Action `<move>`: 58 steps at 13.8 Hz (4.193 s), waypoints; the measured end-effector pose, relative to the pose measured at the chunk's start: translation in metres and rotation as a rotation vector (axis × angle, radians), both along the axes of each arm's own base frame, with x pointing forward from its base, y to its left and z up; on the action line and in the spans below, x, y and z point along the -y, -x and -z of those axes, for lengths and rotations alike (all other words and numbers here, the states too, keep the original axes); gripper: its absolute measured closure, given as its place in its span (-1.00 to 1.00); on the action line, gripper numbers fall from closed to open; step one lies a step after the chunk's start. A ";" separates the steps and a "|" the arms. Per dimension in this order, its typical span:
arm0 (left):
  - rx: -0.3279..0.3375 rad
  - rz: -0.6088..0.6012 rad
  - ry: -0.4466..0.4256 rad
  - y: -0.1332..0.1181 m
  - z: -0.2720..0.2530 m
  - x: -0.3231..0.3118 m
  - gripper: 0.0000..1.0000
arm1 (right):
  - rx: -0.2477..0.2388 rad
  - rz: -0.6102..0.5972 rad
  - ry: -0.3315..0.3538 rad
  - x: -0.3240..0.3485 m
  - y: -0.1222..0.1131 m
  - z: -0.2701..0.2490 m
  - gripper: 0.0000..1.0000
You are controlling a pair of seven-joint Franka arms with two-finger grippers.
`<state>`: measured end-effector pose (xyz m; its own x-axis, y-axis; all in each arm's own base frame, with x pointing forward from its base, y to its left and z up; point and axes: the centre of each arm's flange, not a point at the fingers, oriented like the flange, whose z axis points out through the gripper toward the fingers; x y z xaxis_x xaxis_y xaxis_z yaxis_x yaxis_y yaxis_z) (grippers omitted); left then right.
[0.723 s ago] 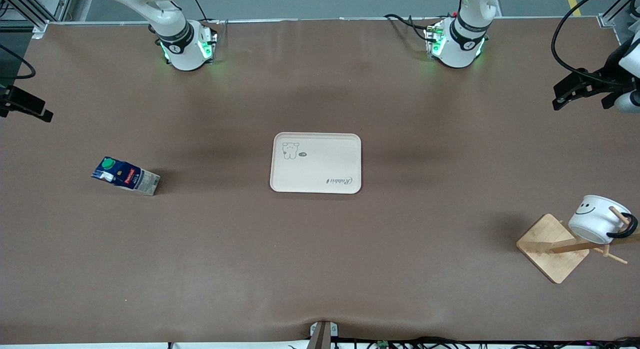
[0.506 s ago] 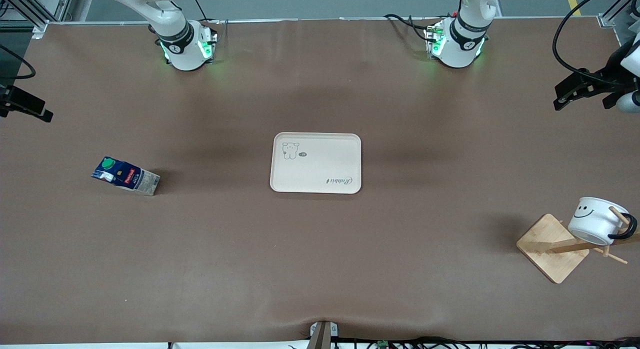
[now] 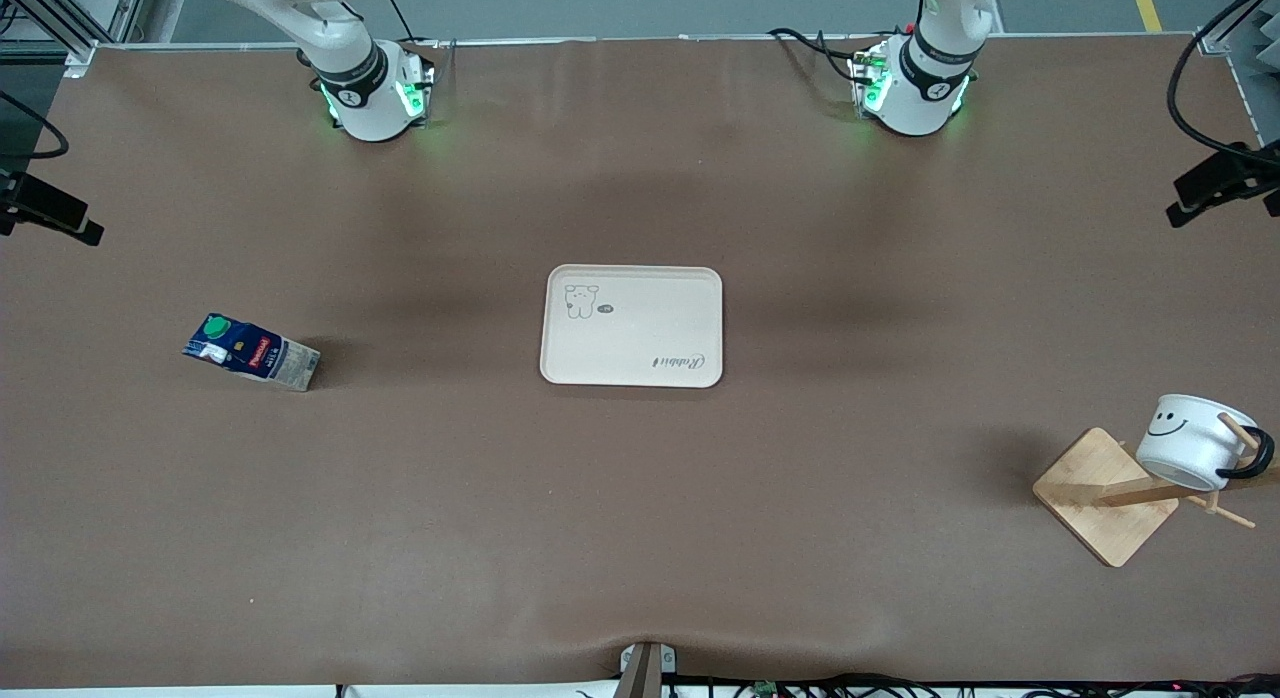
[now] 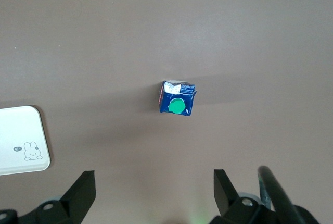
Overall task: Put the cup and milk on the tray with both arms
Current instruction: 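Move the left gripper toward the white mug on the wooden stand, then grasp the white mug rim with the left gripper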
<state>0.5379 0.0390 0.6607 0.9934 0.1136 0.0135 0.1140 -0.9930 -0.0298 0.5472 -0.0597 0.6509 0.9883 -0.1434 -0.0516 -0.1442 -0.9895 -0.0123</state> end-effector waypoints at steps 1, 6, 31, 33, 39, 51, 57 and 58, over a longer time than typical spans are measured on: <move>-0.001 -0.020 0.000 -0.001 0.003 -0.011 -1.00 | -0.001 0.000 0.000 0.000 0.000 0.001 -1.00; 0.081 -0.147 0.026 -0.012 0.046 -0.081 -1.00 | -0.013 0.001 0.001 0.000 -0.004 0.007 -1.00; 0.539 0.111 0.244 -0.036 0.237 -0.154 -0.89 | -0.031 0.006 0.001 0.003 -0.009 0.017 -1.00; 0.555 0.112 0.268 -0.038 0.245 -0.153 -0.88 | -0.033 0.006 0.002 0.003 -0.010 0.018 -1.00; 0.576 0.170 0.263 -0.050 0.239 -0.142 -0.36 | -0.037 0.007 0.002 0.003 -0.011 0.021 -1.00; 0.584 0.250 0.268 -0.074 0.244 -0.124 0.78 | -0.043 0.008 0.002 0.004 -0.013 0.024 -1.00; 0.599 0.267 0.270 -0.076 0.233 -0.116 0.83 | -0.049 0.008 0.003 0.004 -0.015 0.028 -1.00; 0.597 0.269 0.272 -0.075 0.233 -0.115 0.83 | -0.049 0.008 0.003 0.004 -0.015 0.028 -1.00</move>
